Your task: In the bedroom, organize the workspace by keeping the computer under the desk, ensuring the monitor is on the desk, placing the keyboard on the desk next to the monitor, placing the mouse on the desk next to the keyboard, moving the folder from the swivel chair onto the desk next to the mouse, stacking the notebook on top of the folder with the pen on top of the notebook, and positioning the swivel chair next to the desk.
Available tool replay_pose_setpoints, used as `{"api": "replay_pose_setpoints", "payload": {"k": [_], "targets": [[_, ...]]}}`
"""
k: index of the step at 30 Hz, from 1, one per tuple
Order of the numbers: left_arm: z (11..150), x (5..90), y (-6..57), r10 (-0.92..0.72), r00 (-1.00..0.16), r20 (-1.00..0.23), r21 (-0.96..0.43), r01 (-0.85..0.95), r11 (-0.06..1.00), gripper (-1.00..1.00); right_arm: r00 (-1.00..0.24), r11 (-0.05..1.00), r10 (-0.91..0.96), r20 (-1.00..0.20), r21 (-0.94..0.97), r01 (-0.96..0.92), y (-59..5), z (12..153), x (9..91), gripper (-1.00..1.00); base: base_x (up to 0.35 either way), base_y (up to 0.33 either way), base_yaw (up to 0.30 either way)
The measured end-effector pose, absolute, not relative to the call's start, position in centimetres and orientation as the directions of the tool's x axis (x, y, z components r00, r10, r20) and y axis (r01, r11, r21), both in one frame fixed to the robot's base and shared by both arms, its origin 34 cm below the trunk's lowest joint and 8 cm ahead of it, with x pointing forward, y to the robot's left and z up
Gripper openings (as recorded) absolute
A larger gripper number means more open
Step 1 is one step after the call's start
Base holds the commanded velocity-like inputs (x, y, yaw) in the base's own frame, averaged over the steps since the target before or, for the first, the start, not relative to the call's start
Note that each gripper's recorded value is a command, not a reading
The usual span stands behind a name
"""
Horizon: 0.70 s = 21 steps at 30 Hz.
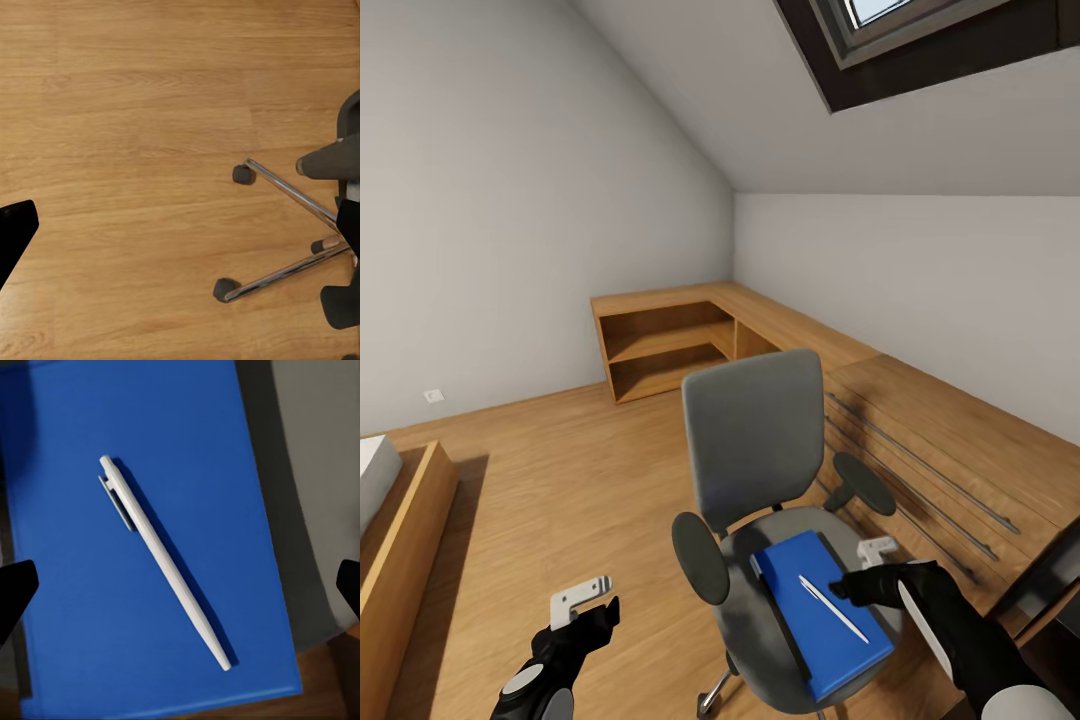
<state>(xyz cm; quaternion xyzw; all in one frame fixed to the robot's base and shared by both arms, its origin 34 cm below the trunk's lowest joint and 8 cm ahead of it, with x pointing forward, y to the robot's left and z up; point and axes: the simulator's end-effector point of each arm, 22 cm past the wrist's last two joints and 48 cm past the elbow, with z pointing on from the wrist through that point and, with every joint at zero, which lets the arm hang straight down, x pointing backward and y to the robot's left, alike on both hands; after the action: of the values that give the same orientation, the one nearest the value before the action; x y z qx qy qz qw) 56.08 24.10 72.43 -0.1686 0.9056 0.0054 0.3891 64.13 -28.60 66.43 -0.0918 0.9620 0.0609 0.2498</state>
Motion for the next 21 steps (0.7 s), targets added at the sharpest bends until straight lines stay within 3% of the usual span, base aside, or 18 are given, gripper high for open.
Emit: {"api": "replay_pose_setpoints", "payload": {"k": [21], "targets": [[70.4, 56.0, 23.9, -0.299, -0.641, -0.707, -0.122, -0.306, 0.944, 1.0, -0.847, 0.961, -0.146, -0.512, 0.128, -0.244, -26.6, 66.0, 64.5, 1.0, 0.0, 0.0, 0.0]]}}
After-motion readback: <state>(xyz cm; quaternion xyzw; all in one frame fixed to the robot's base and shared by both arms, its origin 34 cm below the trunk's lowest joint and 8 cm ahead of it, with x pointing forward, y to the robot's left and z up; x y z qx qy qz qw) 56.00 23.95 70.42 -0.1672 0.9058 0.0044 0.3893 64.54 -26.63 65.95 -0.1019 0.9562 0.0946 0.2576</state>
